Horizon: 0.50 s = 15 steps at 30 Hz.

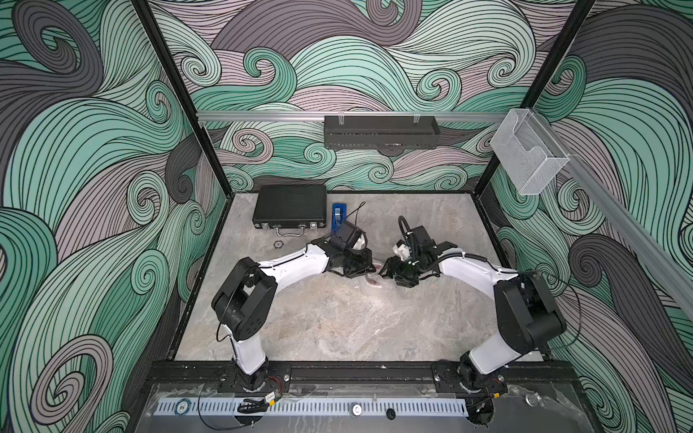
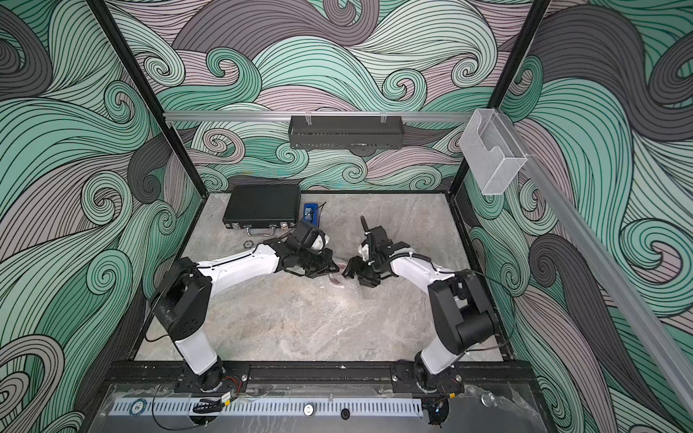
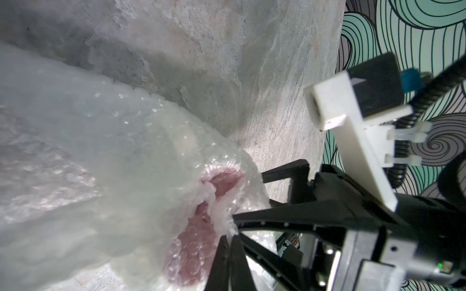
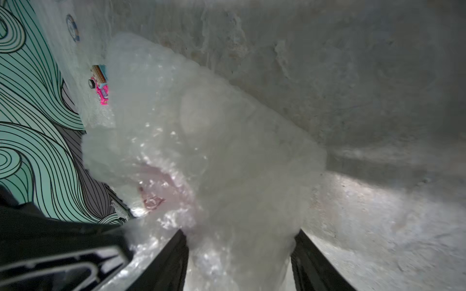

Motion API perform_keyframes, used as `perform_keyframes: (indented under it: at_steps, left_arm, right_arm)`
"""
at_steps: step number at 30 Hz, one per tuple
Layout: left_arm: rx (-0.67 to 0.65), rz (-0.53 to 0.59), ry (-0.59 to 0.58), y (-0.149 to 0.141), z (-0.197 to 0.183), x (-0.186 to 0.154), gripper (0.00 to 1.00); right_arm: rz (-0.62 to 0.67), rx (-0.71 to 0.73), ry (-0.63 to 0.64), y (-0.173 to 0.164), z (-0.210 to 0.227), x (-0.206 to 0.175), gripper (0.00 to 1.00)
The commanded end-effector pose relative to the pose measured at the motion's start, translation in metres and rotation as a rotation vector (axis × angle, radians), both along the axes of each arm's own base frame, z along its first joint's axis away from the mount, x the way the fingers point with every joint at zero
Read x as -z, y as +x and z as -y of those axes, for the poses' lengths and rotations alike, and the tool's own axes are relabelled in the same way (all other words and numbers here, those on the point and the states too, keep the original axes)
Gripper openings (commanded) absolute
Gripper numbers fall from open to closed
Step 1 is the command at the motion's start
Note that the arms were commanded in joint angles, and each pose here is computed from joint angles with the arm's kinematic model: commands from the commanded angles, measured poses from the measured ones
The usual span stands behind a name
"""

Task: Wrap mugs in bubble wrap
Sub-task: Wrap the mug in bubble wrap.

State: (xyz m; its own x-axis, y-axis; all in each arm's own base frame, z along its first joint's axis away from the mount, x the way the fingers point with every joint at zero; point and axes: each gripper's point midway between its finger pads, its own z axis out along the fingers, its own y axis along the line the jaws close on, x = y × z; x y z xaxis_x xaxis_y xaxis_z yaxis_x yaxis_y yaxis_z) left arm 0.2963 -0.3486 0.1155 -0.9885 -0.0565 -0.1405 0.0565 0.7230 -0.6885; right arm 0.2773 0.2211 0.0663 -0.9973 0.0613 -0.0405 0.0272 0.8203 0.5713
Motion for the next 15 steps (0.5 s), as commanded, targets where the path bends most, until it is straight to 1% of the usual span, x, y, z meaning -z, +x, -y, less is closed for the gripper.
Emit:
perform_keyframes:
  at_steps: [1, 2, 3, 4, 5, 6, 7, 8, 10, 11, 12, 13, 15]
  left_arm:
    - [-0.018, 0.04, -0.02, 0.011, -0.003, -0.021, 0.0]
    - [-0.044, 0.045, -0.023, 0.013, -0.008, -0.029, 0.09]
    - [-0.074, 0.062, -0.02, 0.014, -0.015, -0.037, 0.24]
    - [-0.123, 0.08, 0.007, 0.014, -0.029, -0.044, 0.42]
    - [-0.191, 0.082, 0.057, 0.01, -0.048, -0.044, 0.55]
    - [-0.245, 0.08, 0.092, 0.006, -0.065, -0.041, 0.61]
    - [-0.296, 0.059, 0.131, -0.003, -0.085, -0.028, 0.66]
    - [-0.356, 0.025, 0.132, -0.009, -0.101, -0.017, 0.69]
    - [-0.459, -0.042, 0.063, -0.019, -0.121, 0.005, 0.69]
    - [-0.506, -0.05, 0.02, -0.021, -0.127, 0.014, 0.69]
    - [-0.555, -0.054, 0.002, -0.021, -0.132, 0.022, 0.69]
    - [-0.612, -0.07, 0.005, -0.023, -0.14, 0.031, 0.7]
    - [-0.671, -0.094, 0.014, -0.023, -0.146, 0.041, 0.71]
  right_arm:
    - [-0.042, -0.035, -0.234, -0.016, 0.024, 0.031, 0.53]
    - [-0.053, -0.042, -0.299, -0.019, 0.032, 0.041, 0.5]
    - [-0.065, -0.04, -0.34, -0.021, 0.038, 0.048, 0.43]
    - [-0.073, -0.036, -0.38, -0.02, 0.045, 0.055, 0.37]
    - [-0.079, -0.034, -0.405, -0.019, 0.047, 0.059, 0.36]
    - [-0.075, -0.033, -0.414, -0.017, 0.048, 0.059, 0.36]
    - [-0.064, -0.032, -0.427, -0.015, 0.049, 0.058, 0.34]
    - [-0.048, -0.035, -0.436, -0.012, 0.049, 0.056, 0.33]
    - [-0.028, -0.055, -0.459, -0.008, 0.049, 0.05, 0.33]
    - [-0.018, -0.07, -0.467, -0.006, 0.047, 0.048, 0.33]
    - [-0.014, -0.075, -0.467, -0.005, 0.046, 0.046, 0.33]
    - [-0.009, -0.081, -0.462, -0.005, 0.044, 0.045, 0.34]
    - [0.001, -0.085, -0.446, -0.004, 0.039, 0.042, 0.34]
